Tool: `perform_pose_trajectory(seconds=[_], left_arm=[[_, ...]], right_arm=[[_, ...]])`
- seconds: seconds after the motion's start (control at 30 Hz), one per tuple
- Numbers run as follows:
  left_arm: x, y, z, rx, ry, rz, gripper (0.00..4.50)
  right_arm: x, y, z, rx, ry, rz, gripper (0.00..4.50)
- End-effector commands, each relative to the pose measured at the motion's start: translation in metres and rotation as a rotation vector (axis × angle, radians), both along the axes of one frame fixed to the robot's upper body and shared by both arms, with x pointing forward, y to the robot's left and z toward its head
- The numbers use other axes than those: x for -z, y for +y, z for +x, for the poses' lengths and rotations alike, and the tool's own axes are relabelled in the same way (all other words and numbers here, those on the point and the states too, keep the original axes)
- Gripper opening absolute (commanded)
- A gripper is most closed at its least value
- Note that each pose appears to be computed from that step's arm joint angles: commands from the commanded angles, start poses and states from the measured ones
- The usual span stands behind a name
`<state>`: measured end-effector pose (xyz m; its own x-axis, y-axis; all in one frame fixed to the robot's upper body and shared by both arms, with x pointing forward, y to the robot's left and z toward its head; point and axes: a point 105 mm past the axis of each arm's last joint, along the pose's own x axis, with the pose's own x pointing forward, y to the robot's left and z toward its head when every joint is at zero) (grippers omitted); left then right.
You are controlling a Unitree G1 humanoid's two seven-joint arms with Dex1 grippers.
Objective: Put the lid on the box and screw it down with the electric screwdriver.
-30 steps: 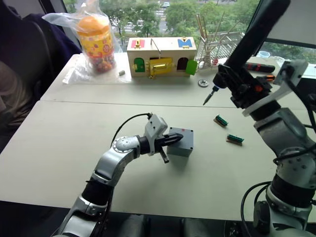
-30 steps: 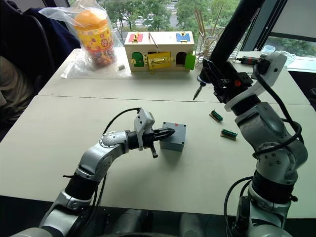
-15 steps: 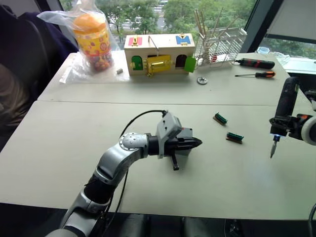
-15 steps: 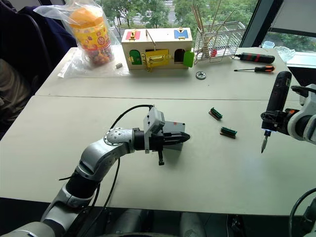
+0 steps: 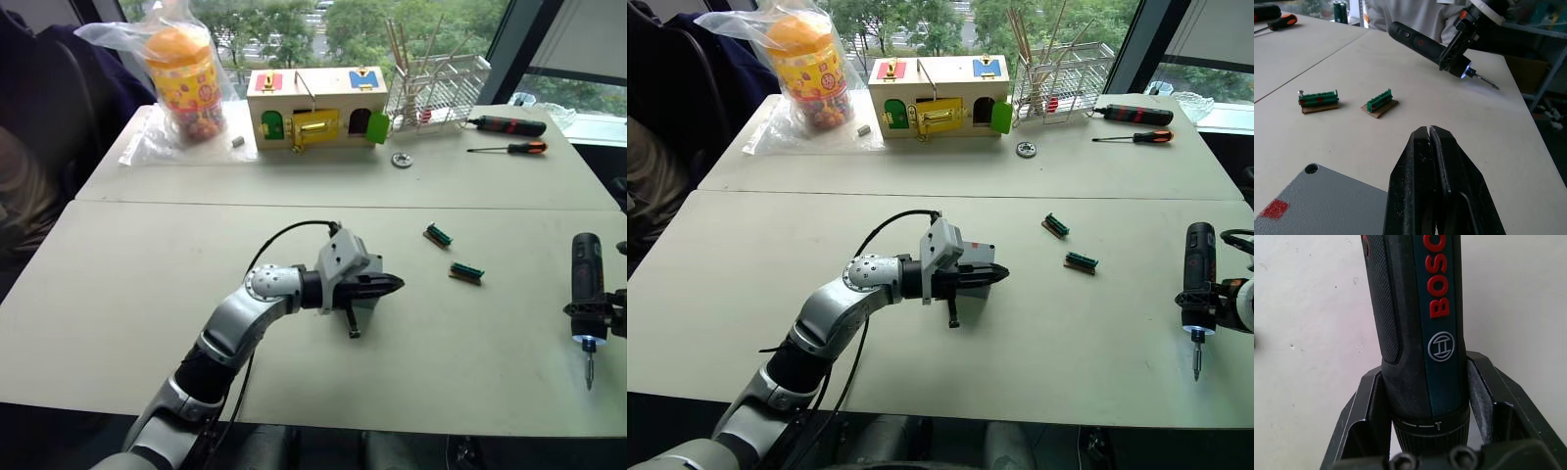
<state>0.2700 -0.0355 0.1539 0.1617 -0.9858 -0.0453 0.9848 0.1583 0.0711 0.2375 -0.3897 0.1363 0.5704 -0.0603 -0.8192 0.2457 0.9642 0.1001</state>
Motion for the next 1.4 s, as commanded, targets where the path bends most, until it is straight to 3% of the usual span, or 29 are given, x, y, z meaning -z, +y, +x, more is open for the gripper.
perform_pose_trajectory(seconds=[0.03,0.37,0.43,0.57,0.6,0.77,0.9,1.0,1.1,1.13,1.27,1.4], left_arm=[[-0.009,-0.003,-0.006,0.011,-0.039,-0.025,0.0],[-0.006,0.0,-0.004,-0.015,0.009,-0.056,0.0],[-0.006,0.001,-0.004,-0.014,0.019,-0.06,0.0],[-0.005,0.003,-0.003,-0.014,0.024,-0.058,0.0],[-0.005,0.003,-0.003,-0.014,0.025,-0.057,0.0],[-0.002,0.008,-0.002,-0.019,0.029,-0.047,0.0],[-0.004,0.022,0.004,-0.049,0.032,-0.048,0.0],[-0.018,0.04,0.015,-0.128,0.033,-0.12,0.0],[-0.026,0.053,0.021,-0.184,0.054,-0.169,0.0],[-0.027,0.056,0.022,-0.194,0.06,-0.177,0.0],[-0.029,0.081,0.039,-0.339,0.072,-0.194,0.0],[-0.004,0.101,0.043,-0.422,0.087,-0.087,0.0]], right_arm=[[-0.012,-0.007,0.005,-0.025,-0.033,-0.042,1.76],[0.0,-0.007,0.017,-0.068,0.001,-0.058,1.76],[0.0,-0.006,0.018,-0.081,0.006,-0.067,2.77],[0.001,-0.005,0.019,-0.094,0.006,-0.08,4.35],[0.001,-0.005,0.019,-0.093,0.004,-0.082,4.48],[-0.009,-0.005,0.026,-0.112,-0.059,-0.109,4.48],[-0.044,-0.006,0.04,-0.148,-0.186,-0.22,4.48],[-0.094,0.027,0.059,-0.279,-0.377,-0.25,4.48],[-0.109,0.058,0.065,-0.41,-0.471,-0.245,4.48],[-0.11,0.064,0.066,-0.434,-0.489,-0.239,4.48],[-0.105,0.141,0.056,-0.794,-0.731,-0.175,4.48],[-0.052,0.177,0.039,-0.865,-0.702,-0.06,4.48]])
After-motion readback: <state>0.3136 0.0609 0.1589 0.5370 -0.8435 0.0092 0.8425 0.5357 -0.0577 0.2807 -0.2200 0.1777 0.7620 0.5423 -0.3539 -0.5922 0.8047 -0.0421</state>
